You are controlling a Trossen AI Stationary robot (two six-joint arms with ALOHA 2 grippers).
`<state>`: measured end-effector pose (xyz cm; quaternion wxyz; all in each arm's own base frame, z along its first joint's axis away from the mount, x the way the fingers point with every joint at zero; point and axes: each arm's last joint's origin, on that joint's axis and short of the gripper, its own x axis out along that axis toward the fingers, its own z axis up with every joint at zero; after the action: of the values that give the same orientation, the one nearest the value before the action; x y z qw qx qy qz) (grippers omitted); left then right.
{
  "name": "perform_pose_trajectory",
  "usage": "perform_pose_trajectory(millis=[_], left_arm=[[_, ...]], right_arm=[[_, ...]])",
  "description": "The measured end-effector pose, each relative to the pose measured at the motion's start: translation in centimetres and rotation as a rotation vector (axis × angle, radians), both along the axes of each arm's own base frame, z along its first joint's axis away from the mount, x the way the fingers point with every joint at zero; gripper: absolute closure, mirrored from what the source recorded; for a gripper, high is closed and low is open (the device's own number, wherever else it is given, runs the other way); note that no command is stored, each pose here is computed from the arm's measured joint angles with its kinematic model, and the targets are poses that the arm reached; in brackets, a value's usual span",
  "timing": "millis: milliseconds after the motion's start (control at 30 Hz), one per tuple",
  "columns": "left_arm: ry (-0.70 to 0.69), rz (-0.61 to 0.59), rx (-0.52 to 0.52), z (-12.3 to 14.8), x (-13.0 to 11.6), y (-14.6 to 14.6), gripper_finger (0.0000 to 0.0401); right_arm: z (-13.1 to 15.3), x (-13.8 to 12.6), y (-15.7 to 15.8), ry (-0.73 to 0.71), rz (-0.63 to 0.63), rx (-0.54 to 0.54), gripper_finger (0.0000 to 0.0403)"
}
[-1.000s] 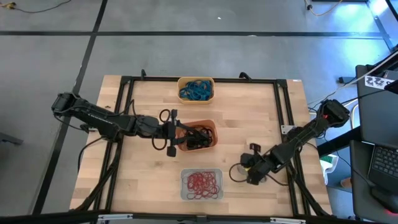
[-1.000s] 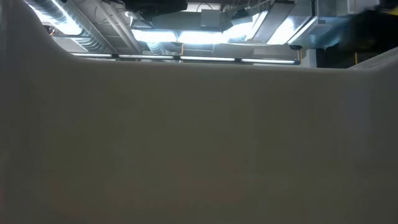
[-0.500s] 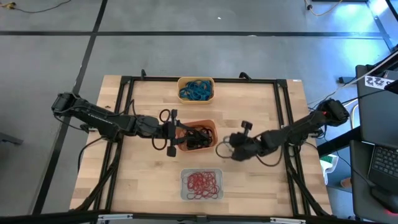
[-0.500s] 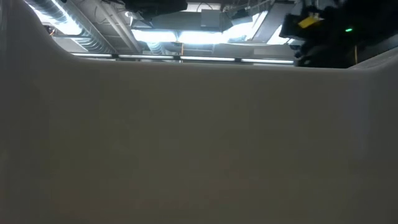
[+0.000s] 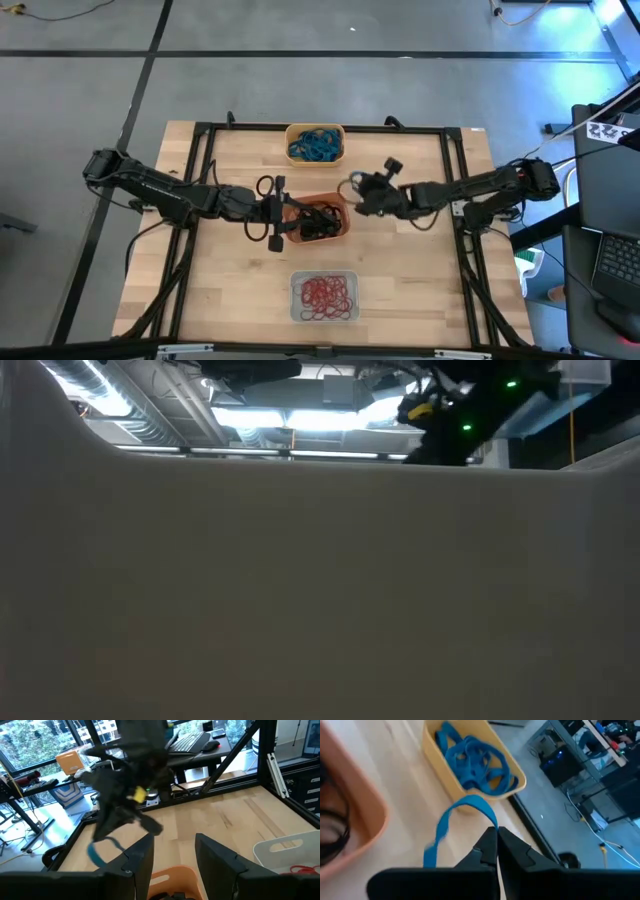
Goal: Sort rubber bands into baskets
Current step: Put the blue rubber band in the yellow bin
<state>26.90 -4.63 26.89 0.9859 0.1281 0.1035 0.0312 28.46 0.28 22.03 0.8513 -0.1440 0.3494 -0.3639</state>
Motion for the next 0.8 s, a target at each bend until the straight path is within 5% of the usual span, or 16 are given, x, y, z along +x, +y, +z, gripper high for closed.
perform_pose_trajectory(millis=[367,800], left_arm=[[0.000,-0.003,0.000,0.0,0.0,-0.1,0.0260],[0.001,-0.004,0.004,0.0,0.0,-0.1,0.0260]], right_arm=[[2.1,1.6,-6.0,-0.169,0.052,-0.014,0.0395],[4.2,2.1,-12.5,-0.548,0.128,-0.008,0.0395]])
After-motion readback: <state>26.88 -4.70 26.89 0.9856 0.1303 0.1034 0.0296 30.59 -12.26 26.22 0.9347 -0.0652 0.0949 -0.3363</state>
